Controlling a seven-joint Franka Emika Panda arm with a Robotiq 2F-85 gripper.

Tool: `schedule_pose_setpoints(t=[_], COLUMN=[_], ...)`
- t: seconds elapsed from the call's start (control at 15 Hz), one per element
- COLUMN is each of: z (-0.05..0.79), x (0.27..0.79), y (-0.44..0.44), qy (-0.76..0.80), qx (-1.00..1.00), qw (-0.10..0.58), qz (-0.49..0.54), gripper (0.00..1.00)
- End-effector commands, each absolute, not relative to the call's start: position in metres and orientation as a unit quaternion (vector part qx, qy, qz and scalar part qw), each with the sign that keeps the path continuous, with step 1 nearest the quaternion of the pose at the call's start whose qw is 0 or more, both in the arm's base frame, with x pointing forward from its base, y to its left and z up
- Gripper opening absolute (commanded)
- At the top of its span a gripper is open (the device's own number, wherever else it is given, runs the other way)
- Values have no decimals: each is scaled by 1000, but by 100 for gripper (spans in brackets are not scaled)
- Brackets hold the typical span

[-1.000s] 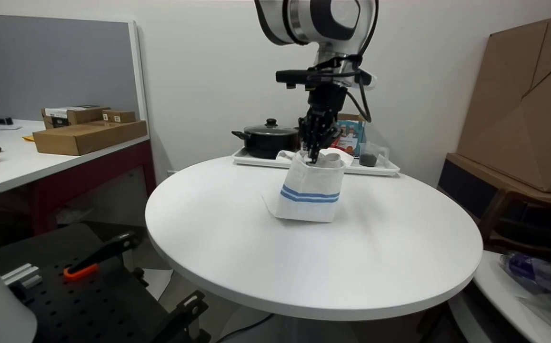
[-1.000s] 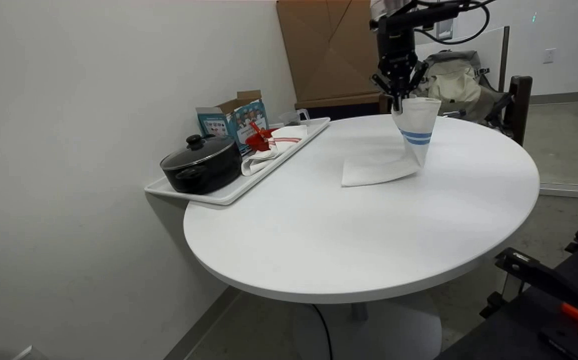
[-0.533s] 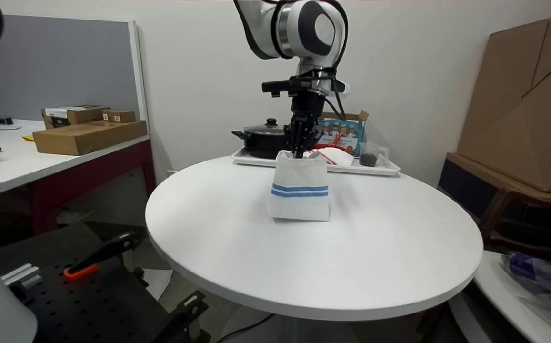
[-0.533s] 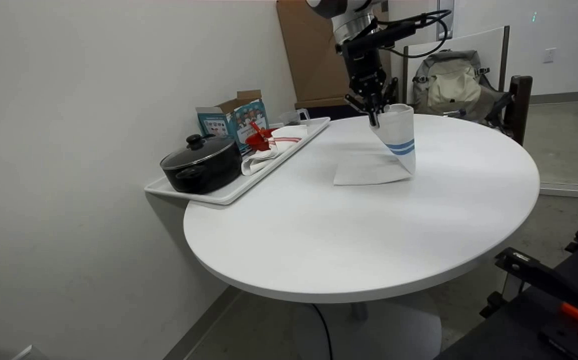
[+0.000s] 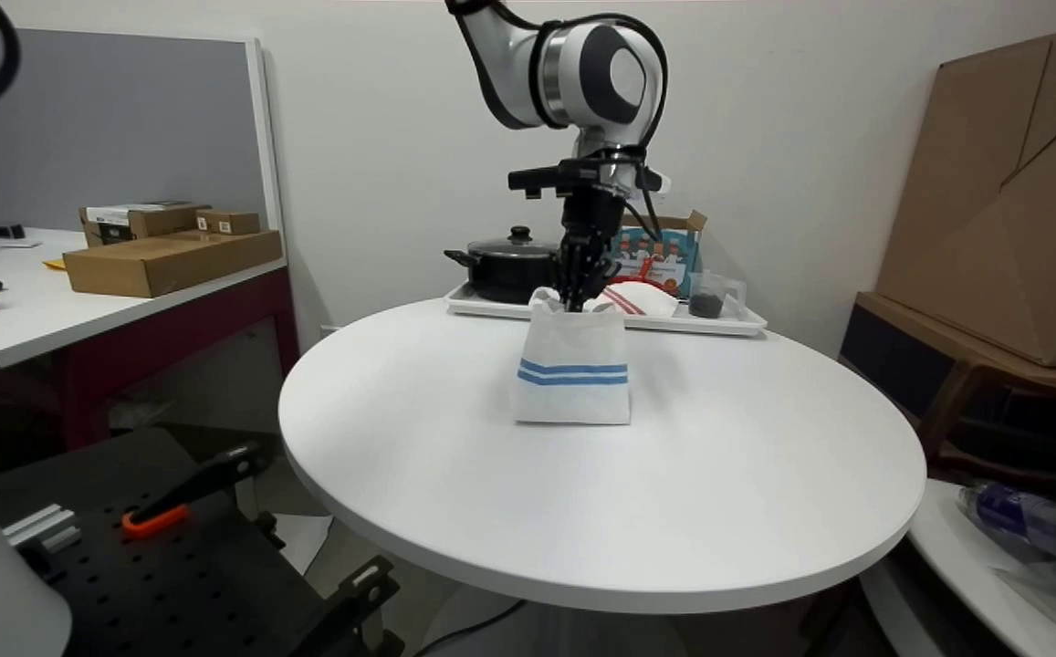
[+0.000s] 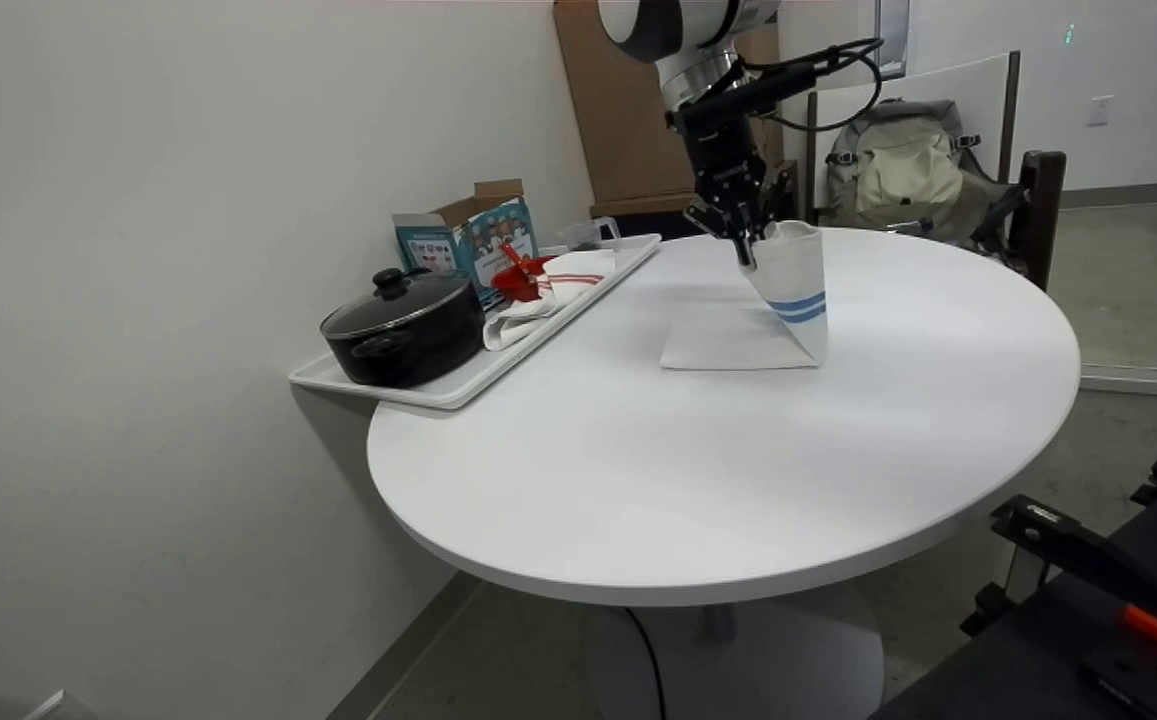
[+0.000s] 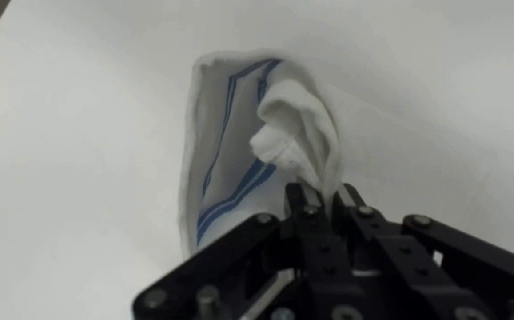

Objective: Fold the tea towel on the table

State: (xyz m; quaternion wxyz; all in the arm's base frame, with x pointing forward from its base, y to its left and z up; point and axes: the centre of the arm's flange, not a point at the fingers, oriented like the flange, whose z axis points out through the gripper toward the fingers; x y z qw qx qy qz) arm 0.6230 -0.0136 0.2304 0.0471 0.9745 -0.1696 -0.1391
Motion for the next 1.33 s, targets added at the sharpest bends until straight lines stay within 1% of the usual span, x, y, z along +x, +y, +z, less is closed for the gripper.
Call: schedule_pose_setpoints(t=[0.0,0.33,0.73,0.8,0.87,1.07,1.27], z=[198,161,175,181,185,195,199], x=[646,663,691,695,699,707,712], y=[-16,-10,-2,-1,-1,1,1], qy=[-179,-175,-158,-158,-156,-148,-136], qx=[973,976,982,983,984,986,989], qw=[48,36,33,31,31,28,26], qz=[-139,-123,-96,-89,-82,-66,-55], gripper=[2,2,2,34,35,55,77])
